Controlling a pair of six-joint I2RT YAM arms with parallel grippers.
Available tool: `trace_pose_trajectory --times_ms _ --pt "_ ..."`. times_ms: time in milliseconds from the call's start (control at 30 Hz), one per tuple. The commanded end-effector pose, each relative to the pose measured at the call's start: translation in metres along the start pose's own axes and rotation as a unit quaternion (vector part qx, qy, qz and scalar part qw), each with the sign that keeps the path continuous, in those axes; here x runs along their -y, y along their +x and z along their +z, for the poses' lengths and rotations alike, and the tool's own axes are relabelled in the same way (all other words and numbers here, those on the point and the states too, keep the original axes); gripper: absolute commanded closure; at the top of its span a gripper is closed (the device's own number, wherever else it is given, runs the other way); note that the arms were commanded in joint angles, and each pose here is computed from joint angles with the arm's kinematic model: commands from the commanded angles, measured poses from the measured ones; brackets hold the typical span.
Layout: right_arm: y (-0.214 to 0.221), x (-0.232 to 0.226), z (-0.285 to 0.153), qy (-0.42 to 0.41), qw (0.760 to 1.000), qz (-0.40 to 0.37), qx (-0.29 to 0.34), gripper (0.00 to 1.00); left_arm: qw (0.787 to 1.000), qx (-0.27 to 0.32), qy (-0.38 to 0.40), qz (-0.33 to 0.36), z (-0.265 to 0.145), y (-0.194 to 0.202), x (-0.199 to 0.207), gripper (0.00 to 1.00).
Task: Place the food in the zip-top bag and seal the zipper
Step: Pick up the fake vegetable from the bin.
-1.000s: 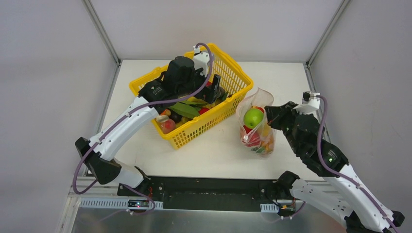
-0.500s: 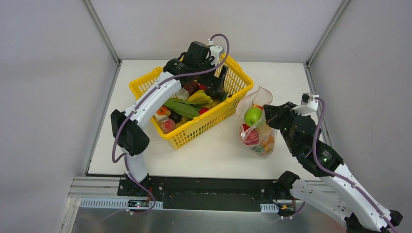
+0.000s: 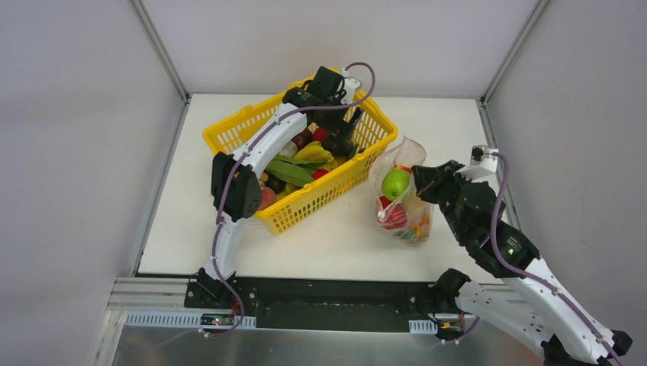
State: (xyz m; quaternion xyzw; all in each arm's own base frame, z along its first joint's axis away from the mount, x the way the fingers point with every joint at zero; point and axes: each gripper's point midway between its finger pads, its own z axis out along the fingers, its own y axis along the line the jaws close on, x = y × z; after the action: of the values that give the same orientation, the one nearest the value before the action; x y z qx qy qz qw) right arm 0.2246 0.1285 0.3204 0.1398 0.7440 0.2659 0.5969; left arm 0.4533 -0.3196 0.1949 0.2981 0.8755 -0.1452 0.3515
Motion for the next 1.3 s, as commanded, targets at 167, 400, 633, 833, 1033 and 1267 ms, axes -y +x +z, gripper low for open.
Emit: trace_pose_trajectory --times_ms 167,400,633,833,1033,1267 --pt "-0.021 -0.017 -0.006 -0.03 0.999 0.009 0.023 0.99 0.998 -0.045 -0.034 0.014 0.032 0.027 -0.023 0.01" --pt "-0.02 -0.02 -0.007 -0.037 0.999 0.015 0.015 0.99 0.998 -0.055 -0.03 -0.032 0.055 0.042 -0.019 0.23" --pt "-0.023 -0.016 -0.013 -0.035 0.999 0.022 0.019 0.99 0.997 -0.021 -0.026 -0.067 0.028 0.03 -0.011 0.61" --pt "-0.022 -0.014 -0.015 -0.034 0.999 0.025 0.018 0.99 0.997 0.03 -0.007 -0.072 -0.019 -0.001 -0.001 0.77" --pt "-0.022 -0.015 -0.016 -0.037 0.999 0.026 0.017 0.99 0.993 0.086 0.012 -0.082 -0.066 -0.025 0.01 0.77" --pt "-0.018 -0.017 -0.015 -0.042 0.999 0.026 0.008 0.99 0.989 0.123 0.021 -0.082 -0.106 -0.035 0.016 0.77"
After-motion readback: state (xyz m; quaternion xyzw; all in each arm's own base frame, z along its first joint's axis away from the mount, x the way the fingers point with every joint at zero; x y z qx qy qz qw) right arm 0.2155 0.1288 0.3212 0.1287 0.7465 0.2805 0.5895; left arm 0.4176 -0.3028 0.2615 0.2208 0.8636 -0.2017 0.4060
